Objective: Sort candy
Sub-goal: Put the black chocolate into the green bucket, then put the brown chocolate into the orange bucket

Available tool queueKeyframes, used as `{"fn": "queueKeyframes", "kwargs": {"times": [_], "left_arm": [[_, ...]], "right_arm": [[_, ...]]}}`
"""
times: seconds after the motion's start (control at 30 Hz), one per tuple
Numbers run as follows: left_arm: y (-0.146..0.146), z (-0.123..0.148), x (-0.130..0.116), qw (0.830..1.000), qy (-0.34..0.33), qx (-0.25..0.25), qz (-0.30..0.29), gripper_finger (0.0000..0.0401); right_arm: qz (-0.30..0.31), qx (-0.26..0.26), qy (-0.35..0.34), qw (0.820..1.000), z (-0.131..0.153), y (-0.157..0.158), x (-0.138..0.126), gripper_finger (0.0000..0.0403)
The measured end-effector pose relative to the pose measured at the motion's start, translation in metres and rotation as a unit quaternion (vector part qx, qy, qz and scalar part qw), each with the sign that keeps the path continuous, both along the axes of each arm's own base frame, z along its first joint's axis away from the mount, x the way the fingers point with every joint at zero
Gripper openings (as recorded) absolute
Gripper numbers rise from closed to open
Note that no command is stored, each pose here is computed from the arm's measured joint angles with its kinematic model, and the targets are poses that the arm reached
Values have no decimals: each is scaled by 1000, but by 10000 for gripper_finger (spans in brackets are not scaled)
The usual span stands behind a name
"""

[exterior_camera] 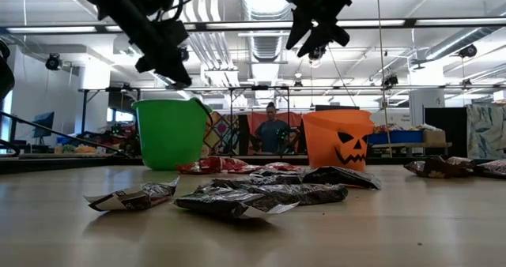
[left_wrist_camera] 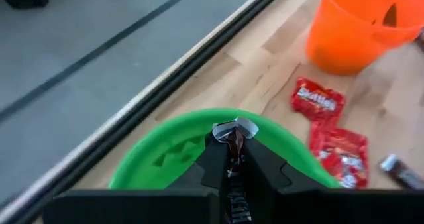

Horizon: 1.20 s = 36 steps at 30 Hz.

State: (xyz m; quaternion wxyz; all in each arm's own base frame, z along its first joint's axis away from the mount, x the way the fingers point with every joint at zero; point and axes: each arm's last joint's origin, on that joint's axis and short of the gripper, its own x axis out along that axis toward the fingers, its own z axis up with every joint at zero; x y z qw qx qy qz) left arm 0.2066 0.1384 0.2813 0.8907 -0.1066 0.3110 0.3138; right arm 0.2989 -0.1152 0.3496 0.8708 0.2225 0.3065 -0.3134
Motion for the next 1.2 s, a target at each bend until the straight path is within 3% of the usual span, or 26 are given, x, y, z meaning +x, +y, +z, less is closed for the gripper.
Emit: {"fn": "queueKeyframes", "kwargs": {"times": [0.4,0.63,1.2], "left_arm": [[15,-25,12,999,43,-24,-3,14],[19,-36,17,997,54,-45,8,39],[17,-31,12,997,45,-55,22,139]], "right_arm": [[-11,-5,8,1000,-2,-7,-1,176],[-8,-8,11,1000,-3,-9,-2,176],[-3,100,-13,995,1,2,-11,176]]}}
